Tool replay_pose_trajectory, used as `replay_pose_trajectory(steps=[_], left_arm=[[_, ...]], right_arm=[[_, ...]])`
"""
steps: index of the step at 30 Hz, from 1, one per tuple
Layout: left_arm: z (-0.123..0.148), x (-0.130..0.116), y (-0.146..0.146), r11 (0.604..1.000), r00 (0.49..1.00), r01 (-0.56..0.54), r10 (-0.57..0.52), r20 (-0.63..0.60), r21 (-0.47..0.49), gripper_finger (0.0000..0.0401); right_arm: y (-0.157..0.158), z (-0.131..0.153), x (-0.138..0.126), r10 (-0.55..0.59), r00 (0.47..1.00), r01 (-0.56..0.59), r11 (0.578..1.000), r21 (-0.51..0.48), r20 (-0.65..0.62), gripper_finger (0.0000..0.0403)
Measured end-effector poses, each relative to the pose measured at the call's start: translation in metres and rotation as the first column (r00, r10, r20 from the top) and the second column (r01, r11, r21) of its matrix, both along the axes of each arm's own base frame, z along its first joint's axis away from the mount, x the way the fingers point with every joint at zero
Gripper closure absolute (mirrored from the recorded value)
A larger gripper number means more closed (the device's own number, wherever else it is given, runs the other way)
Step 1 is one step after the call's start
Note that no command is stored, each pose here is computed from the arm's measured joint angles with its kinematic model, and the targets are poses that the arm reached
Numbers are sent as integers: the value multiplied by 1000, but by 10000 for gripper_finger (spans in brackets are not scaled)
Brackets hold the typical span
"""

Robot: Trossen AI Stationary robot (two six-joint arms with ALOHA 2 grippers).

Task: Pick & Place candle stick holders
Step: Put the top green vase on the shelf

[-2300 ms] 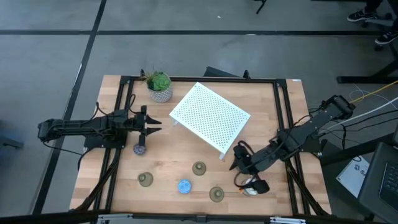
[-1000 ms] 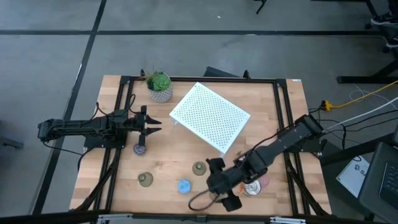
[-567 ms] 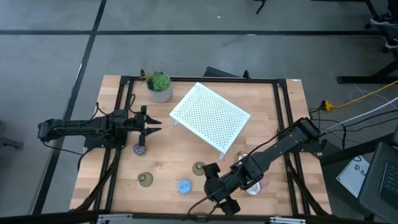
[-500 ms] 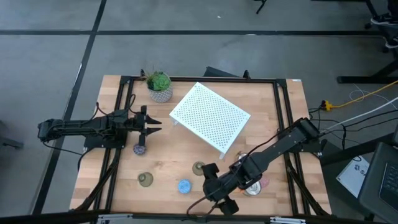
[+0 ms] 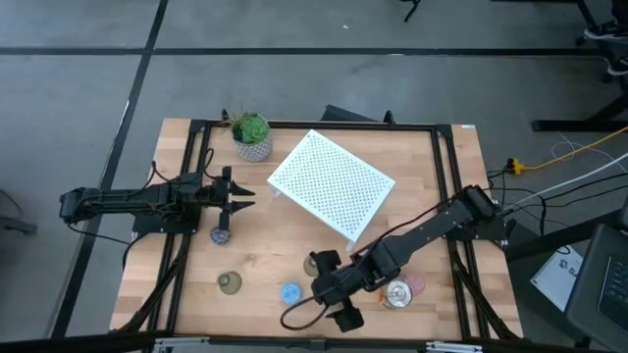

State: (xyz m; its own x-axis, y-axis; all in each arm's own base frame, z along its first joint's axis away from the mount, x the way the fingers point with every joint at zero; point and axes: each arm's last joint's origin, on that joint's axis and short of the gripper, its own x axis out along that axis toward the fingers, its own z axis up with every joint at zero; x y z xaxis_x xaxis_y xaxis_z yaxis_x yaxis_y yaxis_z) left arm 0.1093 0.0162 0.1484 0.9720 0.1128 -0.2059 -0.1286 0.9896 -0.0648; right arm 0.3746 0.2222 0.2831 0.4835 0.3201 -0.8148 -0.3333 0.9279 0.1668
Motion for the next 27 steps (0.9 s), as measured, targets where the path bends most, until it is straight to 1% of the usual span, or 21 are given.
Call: replay_pose_trajectory(steps=[7,12,19,23,27], left_arm=[[0,0,0,1000,1000,0,0,0,0,274],[0,0,0,1000,1000,0,0,0,0,274],[0,0,0,1000,1000,0,0,0,0,273],[0,0,0,1000,1000,0,0,0,0,273],[0,0,0,1000,1000,0,0,0,0,274]], right_arm=[[-14,-7,6,-43,999,43,999,-14,-17,8],[-21,-16,8,-82,996,81,995,-58,-16,8],[-28,-35,14,-81,997,82,995,-62,19,8],[-33,-47,13,-106,994,110,983,-145,35,8],[-35,-53,11,-81,996,85,978,-188,28,8]])
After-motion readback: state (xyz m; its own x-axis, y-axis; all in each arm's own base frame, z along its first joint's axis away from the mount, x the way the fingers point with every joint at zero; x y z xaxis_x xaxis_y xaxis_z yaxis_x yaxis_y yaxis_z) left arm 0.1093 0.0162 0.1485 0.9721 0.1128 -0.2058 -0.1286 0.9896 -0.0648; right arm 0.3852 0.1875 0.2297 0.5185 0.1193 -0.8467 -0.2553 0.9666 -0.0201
